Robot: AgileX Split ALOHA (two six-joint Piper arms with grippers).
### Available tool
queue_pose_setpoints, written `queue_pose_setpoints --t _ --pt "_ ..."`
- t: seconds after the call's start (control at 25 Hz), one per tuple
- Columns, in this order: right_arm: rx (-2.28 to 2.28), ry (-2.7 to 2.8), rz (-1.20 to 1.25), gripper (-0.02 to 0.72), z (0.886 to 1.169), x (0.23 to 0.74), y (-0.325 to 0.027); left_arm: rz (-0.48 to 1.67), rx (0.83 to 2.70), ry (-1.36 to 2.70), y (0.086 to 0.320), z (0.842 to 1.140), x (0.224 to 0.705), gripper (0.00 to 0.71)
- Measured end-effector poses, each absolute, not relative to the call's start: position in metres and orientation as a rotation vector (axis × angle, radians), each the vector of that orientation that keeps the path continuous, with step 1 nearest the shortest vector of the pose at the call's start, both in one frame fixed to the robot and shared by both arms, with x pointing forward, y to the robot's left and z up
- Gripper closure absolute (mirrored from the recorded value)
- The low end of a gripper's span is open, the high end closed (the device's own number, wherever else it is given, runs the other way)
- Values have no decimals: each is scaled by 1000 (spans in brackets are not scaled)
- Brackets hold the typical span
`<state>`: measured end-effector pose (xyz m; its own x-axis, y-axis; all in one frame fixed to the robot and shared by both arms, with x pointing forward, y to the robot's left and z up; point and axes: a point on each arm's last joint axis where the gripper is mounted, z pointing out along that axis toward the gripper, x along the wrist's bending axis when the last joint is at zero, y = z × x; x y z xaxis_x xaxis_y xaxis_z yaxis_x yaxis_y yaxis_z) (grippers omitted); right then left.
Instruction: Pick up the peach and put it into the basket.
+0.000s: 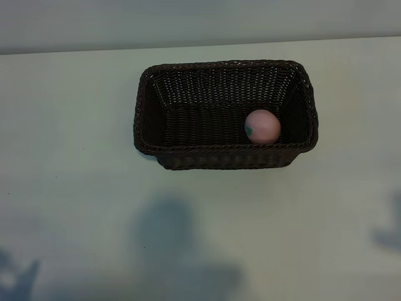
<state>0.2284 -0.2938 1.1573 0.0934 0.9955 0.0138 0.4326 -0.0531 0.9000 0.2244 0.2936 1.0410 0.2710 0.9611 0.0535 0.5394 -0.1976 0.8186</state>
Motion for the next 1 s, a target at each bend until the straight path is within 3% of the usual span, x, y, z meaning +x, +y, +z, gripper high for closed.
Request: queue_pose_setpoints --t 0.56,1.0 --pt "1571 1406 912 153 1097 202 -293 770 1847 1357 294 1041 224 117" --pt "1662 1500 835 153 1057 219 -296 770 1847 1357 294 1041 224 117"
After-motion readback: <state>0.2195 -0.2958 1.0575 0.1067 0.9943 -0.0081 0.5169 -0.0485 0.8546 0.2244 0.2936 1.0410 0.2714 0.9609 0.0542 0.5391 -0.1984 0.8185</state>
